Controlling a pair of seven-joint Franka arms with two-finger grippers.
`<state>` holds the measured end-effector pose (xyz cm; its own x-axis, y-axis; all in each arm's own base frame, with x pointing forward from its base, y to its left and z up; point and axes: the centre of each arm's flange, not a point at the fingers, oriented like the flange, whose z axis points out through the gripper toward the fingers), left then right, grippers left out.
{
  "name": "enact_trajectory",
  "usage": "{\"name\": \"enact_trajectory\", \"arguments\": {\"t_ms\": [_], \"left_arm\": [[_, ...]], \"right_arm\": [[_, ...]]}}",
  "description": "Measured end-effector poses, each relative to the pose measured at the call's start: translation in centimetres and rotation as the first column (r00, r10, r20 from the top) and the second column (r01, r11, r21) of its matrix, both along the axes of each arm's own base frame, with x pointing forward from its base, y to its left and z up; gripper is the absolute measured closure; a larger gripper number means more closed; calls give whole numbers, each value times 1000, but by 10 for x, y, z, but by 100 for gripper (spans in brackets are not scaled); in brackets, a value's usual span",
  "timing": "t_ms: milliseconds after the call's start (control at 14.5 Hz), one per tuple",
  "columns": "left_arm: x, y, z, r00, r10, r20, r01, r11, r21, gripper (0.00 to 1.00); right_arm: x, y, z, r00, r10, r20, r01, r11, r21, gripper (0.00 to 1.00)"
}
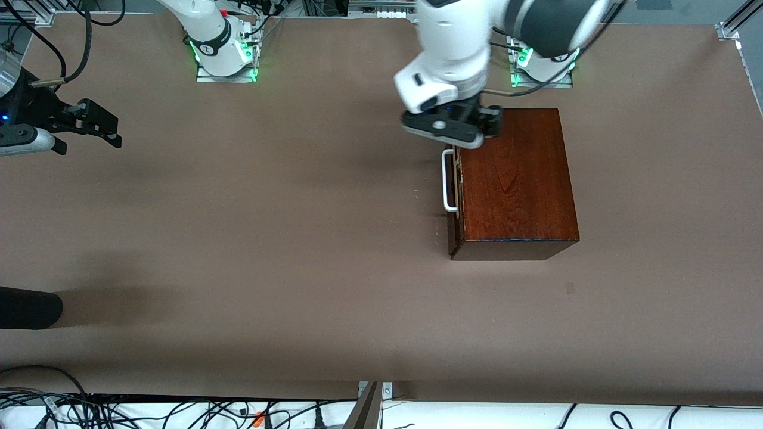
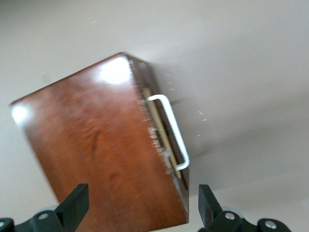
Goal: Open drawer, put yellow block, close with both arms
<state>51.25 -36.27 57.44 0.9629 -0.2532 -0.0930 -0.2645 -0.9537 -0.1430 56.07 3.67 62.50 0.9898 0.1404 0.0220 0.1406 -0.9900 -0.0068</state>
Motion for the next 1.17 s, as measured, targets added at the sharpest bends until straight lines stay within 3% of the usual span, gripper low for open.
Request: {"name": "enact_trajectory", "arguments": {"t_ms": [138, 413, 619, 825, 1169], "left_arm": [[15, 48, 25, 995, 102, -1, -102, 994, -31, 0], [15, 129, 65, 970, 238, -40, -240, 970, -32, 0], [30, 217, 78, 969, 235, -73, -242, 965, -103, 0], [38, 275, 68, 972, 232, -47, -236, 961, -144, 0], [16, 309, 46, 983, 186, 4, -183, 969, -166, 0]], "right_arm": [[0, 0, 0, 1000, 0, 0, 0, 1000, 0, 0], [0, 0, 0, 1000, 0, 0, 0, 1000, 0, 0], [0, 0, 0, 1000, 0, 0, 0, 1000, 0, 0], [0, 0, 0, 1000, 0, 0, 0, 1000, 0, 0], [0, 0, 0, 1000, 0, 0, 0, 1000, 0, 0]]}}
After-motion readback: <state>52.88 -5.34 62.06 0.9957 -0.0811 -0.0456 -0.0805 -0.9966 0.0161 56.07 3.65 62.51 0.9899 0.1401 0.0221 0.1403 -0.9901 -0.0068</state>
